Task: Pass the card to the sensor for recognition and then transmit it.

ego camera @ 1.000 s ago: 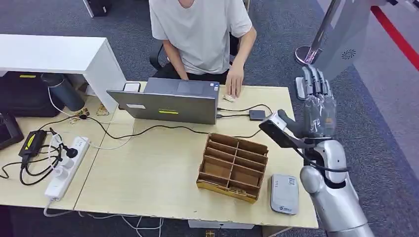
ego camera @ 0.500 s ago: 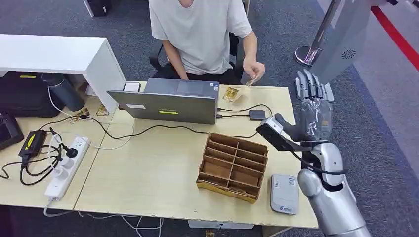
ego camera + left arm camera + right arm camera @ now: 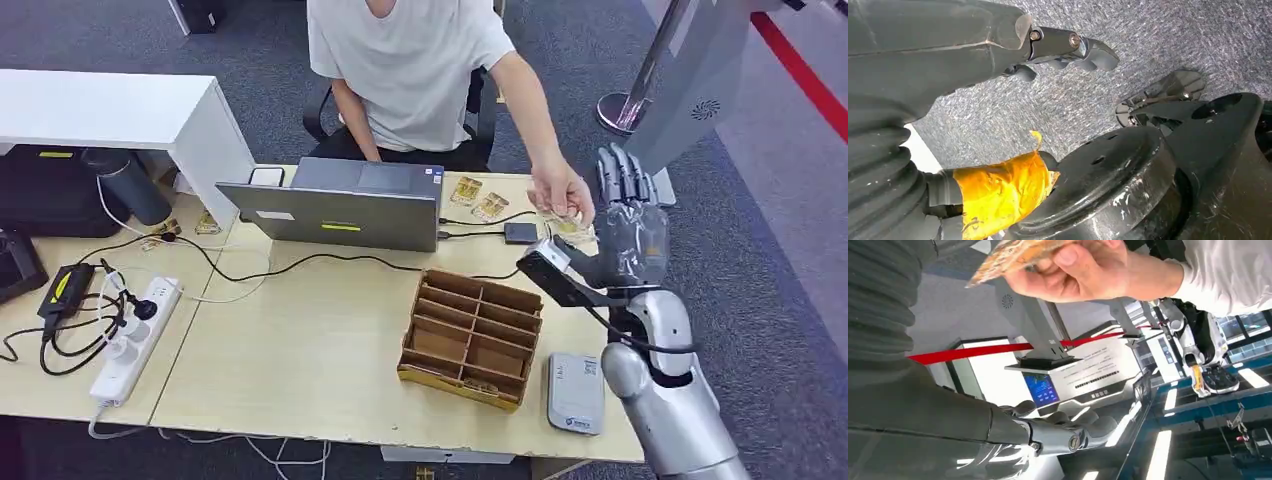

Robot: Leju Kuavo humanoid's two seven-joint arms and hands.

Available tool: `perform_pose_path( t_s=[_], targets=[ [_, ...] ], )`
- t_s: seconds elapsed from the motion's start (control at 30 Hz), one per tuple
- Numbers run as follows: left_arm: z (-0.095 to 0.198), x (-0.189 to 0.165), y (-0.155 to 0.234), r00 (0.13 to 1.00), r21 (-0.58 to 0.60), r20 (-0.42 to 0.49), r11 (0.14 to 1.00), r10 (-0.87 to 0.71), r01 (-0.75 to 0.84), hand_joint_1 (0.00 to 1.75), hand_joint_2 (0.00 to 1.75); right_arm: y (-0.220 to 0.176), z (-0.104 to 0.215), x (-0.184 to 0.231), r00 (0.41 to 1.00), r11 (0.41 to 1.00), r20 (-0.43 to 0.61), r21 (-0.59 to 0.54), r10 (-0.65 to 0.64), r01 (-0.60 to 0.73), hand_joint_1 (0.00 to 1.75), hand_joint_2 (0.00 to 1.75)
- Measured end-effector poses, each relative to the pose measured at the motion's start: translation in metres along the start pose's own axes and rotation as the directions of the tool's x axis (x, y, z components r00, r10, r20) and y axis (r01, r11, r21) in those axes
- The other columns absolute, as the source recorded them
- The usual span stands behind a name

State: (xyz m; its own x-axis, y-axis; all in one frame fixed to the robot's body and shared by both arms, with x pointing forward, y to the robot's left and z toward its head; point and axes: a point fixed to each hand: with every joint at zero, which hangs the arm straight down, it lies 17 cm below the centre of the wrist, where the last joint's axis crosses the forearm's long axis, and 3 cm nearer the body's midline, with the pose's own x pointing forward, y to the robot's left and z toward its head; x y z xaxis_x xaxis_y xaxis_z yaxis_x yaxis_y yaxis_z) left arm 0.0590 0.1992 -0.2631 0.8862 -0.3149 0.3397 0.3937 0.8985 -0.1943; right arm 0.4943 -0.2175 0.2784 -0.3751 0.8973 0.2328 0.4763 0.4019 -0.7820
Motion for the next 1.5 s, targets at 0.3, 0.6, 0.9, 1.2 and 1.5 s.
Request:
perform_pose_path(
  t_s=[0.3, 0.6, 0.9, 1.2, 1.5],
  targets=[
    [0.0, -0.001, -0.001, 1.0, -0.007, -0.006, 1.0, -0.001, 0.0, 0.0, 1.75, 0.001, 0.001, 0.001, 1.0, 1.0, 0.001, 0.004, 0.0, 0.0, 0.45, 1.75],
    [0.001, -0.001, -0.003, 1.0, -0.016, -0.006, 1.0, 0.002, -0.002, 0.0, 1.75, 0.003, 0.001, 0.004, 1.0, 1.0, 0.01, 0.009, -0.009, 0.009, 1.75, 1.75],
    [0.001, -0.001, -0.004, 1.0, -0.021, -0.006, 1.0, 0.003, -0.003, 0.0, 1.75, 0.006, 0.002, 0.008, 1.0, 0.999, 0.017, 0.024, -0.026, 0.025, 1.75, 1.75],
    [0.001, 0.007, -0.01, 0.999, -0.042, 0.03, 0.998, 0.041, -0.04, 0.0, 1.75, 0.007, 0.002, 0.011, 0.998, 0.998, 0.029, 0.032, -0.051, 0.05, 1.75, 1.75],
    [0.003, -0.001, -0.005, 0.999, -0.035, 0.009, 0.999, 0.036, -0.035, 0.0, 1.75, -0.012, 0.013, 0.006, 0.999, 0.998, 0.019, -0.037, -0.044, 0.044, 1.75, 1.75]
  ],
)
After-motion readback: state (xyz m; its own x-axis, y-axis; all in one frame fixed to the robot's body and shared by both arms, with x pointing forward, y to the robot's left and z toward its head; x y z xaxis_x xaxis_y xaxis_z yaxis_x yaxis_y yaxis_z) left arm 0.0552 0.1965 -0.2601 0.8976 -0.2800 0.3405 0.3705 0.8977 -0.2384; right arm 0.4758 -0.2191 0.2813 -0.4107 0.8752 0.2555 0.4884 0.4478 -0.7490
